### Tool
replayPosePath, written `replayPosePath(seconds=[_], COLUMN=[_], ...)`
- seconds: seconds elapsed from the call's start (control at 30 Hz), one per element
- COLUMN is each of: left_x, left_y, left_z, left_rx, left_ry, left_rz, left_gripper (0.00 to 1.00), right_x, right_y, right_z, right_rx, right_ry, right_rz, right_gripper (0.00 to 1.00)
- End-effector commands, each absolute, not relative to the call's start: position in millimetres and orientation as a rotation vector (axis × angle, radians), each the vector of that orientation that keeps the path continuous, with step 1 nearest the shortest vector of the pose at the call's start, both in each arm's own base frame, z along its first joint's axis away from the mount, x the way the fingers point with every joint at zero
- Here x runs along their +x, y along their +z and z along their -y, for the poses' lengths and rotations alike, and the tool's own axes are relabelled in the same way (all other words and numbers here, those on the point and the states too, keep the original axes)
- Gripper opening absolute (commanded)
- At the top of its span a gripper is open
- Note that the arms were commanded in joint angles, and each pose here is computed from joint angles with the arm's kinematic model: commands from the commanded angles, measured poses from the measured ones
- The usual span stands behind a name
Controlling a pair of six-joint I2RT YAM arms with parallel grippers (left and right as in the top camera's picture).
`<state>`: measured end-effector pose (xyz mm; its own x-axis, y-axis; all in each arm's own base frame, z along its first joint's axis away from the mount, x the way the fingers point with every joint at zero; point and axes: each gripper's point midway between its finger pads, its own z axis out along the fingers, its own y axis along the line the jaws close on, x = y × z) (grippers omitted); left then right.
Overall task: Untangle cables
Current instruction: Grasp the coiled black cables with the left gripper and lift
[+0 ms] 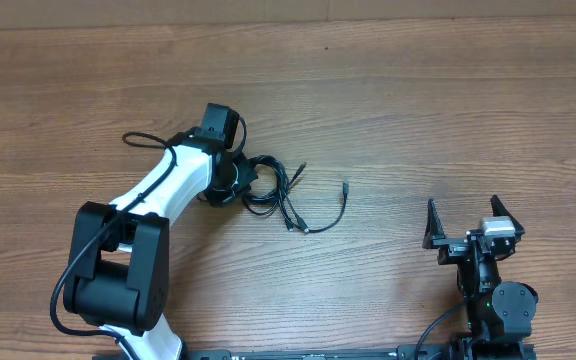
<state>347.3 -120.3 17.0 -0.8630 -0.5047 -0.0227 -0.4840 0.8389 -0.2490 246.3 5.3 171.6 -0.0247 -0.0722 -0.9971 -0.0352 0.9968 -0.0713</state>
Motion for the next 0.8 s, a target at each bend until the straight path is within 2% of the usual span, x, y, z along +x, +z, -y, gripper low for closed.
replayPosePath(seconds=[0.0, 0.17, 0.2, 0.23, 0.27, 0.3, 0.4, 0.47, 0.6, 0.63, 0.67, 0.77], left_x=[350.1, 340.1, 338.3, 336.9, 336.0, 335.1, 336.3, 338.5, 342.3, 341.2, 339.2, 334.2], left_y=[27.0, 27.0, 26.9, 26.8, 26.8, 26.6, 26.7, 27.1, 28.0, 27.7, 27.1, 24.3], left_z=[152.5, 173.7, 176.9, 178.7, 179.6, 180.0, 179.8, 180.0, 181.7, 181.7, 181.5, 180.9], left_rx=[-0.429, -0.212, -0.157, -0.125, -0.114, -0.108, -0.108, -0.108, -0.118, -0.179, -0.229, -0.379], left_ry=[-0.474, -0.471, -0.468, -0.465, -0.465, -0.462, -0.459, -0.46, -0.47, -0.473, -0.473, -0.436], left_rz=[-2.977, -2.997, -2.998, -3.0, -3.002, -3.004, -2.999, -2.99, -2.974, -2.981, -2.99, -3.003], left_gripper=[0.04, 0.05, 0.12, 0.24, 0.38, 0.6, 0.82, 0.89, 0.88, 0.78, 0.72, 0.68], right_x=[246.4, 246.4, 246.4, 246.4, 246.4, 246.4, 246.4, 246.4, 246.4, 246.4, 246.4, 246.4], right_y=[169.4, 169.4, 169.4, 169.4, 169.4, 169.4, 169.4, 169.4, 169.4, 169.4, 169.4, 169.4], right_z=[-5.3, -5.3, -5.3, -5.3, -5.3, -5.3, -5.3, -5.3, -5.3, -5.3, -5.3, -5.3], right_rx=[-0.086, -0.086, -0.086, -0.086, -0.086, -0.086, -0.086, -0.086, -0.086, -0.086, -0.086, -0.086], right_ry=[-0.035, -0.035, -0.035, -0.035, -0.035, -0.035, -0.035, -0.035, -0.035, -0.035, -0.035, -0.035], right_rz=[-1.593, -1.593, -1.593, -1.593, -1.593, -1.593, -1.593, -1.593, -1.593, -1.593, -1.593, -1.593], right_gripper=[1.0, 1.0, 1.0, 1.0, 1.0, 1.0, 1.0, 1.0, 1.0, 1.0, 1.0, 1.0])
